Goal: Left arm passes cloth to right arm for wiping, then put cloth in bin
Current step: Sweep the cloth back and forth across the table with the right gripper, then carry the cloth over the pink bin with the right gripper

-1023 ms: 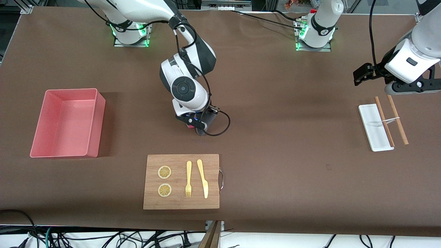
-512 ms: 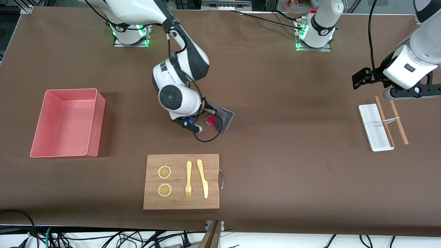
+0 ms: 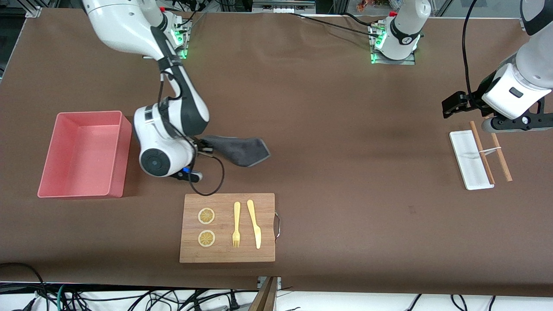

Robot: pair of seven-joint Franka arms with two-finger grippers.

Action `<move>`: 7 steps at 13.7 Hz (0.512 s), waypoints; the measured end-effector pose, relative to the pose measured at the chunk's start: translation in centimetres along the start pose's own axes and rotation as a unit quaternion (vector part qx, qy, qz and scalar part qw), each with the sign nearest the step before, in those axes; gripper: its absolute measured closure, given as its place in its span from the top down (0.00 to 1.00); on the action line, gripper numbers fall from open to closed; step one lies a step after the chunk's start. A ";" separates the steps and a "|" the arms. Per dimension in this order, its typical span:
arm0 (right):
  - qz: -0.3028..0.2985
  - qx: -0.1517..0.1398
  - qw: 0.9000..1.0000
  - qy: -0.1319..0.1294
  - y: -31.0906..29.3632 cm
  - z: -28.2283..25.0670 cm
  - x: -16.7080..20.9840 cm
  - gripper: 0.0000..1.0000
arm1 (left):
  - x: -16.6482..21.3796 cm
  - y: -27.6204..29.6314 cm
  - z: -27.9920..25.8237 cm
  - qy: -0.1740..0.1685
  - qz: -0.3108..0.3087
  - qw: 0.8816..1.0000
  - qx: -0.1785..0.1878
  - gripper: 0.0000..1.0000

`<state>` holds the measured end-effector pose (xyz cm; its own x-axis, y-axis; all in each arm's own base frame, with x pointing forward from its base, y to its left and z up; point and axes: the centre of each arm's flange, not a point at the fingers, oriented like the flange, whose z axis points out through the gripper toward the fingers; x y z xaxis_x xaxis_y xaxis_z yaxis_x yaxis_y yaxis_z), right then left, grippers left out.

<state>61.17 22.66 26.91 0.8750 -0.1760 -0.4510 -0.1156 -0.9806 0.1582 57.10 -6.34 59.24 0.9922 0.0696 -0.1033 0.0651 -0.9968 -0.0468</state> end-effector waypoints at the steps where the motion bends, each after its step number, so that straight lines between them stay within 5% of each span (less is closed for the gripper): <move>1: -0.013 -0.021 1.000 0.002 1.3 -0.1 0.4 0.02 | 0.0 0.0 0.0 0.000 0.000 1.000 0.000 1.00; 7: -0.103 -0.046 0.994 -0.005 11.1 -3.0 2.3 0.02 | 0.0 0.0 -0.1 0.001 0.000 1.000 0.000 1.00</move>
<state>63.33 11.59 30.24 0.8709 0.0258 -0.4908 0.1088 -0.9840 0.1413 57.11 -6.35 59.35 0.9925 0.0694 -0.1011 0.0650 -0.9968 -0.0463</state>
